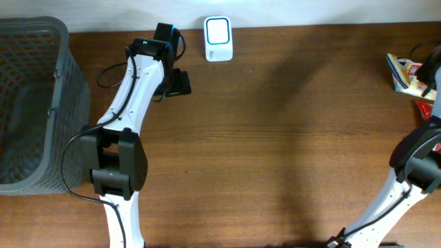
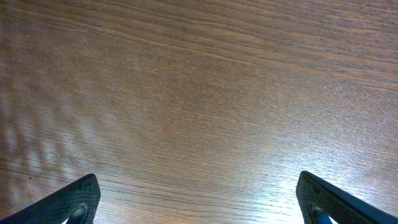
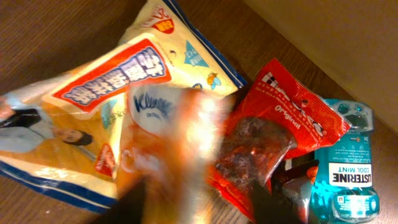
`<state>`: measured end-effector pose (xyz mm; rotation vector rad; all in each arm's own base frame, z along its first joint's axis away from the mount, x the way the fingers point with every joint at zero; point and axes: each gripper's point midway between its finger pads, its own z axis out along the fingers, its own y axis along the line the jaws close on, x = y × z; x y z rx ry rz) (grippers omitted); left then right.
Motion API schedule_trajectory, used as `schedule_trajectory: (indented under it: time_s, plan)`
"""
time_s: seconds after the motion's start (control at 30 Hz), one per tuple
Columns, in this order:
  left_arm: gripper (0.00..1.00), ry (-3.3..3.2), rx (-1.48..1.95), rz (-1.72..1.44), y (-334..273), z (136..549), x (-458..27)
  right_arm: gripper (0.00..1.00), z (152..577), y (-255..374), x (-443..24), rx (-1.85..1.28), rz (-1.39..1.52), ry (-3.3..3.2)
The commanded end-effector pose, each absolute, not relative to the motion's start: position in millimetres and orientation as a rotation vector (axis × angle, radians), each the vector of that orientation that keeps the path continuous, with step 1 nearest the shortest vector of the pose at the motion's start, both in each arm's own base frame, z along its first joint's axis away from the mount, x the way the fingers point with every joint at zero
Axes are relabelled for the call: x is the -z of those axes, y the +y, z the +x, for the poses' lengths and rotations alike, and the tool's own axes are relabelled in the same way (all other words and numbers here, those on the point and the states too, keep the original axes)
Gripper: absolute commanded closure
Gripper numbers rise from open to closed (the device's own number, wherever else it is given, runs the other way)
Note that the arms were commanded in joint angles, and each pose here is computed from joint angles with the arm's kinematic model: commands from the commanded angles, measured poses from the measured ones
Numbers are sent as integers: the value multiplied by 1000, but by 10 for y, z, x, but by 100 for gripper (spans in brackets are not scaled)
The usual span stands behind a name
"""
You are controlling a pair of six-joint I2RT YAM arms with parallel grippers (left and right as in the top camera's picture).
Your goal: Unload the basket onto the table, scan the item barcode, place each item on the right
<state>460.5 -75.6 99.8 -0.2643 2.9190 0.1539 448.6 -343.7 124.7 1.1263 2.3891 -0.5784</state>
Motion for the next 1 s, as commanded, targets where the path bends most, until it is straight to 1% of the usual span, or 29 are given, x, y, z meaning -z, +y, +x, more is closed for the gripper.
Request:
schedule_trajectory:
  time_s: [0.0, 0.03, 0.07, 0.1, 0.2, 0.23, 0.27, 0.3, 0.33, 0.4, 0.53, 0.6, 0.7, 0.77, 0.83, 0.97]
  plan:
    - [1, 2905, -164, -272, -728, 4606, -1051, 16, 4510, -3389, -1211, 514, 1132, 2395]
    - [1, 2906, -165, -272, -727, 4605, -1050, 7, 4492, -3373, -1202, 514, 1134, 2406]
    - [1, 2905, -164, -272, -728, 4606, -1051, 2, 4466, -3356, -1219, 515, 1135, 2415]
    - [1, 2905, -164, -272, -728, 4606, -1051, 1, 4428, -3334, -1338, 514, 1135, 2407]
    - [1, 2906, -165, -272, -727, 4605, -1050, 1, 4339, -3234, -2101, 510, 1098, 2282]
    - [1, 2905, -164, -272, -728, 4606, -1051, 1, 4245, -3041, -2594, 469, 1120, 2179]
    - [1, 2906, -165, -272, -729, 4605, -1050, 1, 4189, -2836, -2837, 399, 1132, 2139]
    - [1, 2906, -164, -270, -737, 4604, -1051, 1, 4149, -2503, -3057, 309, 1082, 2148]
    - [1, 2905, -164, -270, -736, 4605, -1051, 1, 4077, -2104, -3222, 274, 1001, 2194]
    - [1, 2906, -164, -271, -733, 4605, -1051, 1, 3967, -1677, -3356, 241, 905, 2247]
    - [1, 2905, -164, -271, -733, 4605, -1051, 1, 3350, -1361, -3114, 229, 886, 2309]
    - [1, 2905, -164, -271, -733, 4605, -1051, 1, 3091, -1115, -3028, 186, 811, 2245]
    - [1, 2906, -164, -271, -733, 4604, -1050, 1, 2638, -547, -2629, 48, 623, 2215]
    - [1, 2905, -164, -271, -733, 4605, -1051, 1, 2328, -482, -2277, 58, 617, 2291]
    - [1, 2905, -164, -271, -733, 4605, -1051, 1, 2154, -467, -2047, 82, 632, 2397]
    - [1, 2905, -164, -271, -733, 4605, -1051, 2, 2198, -528, -1881, 147, 651, 2476]
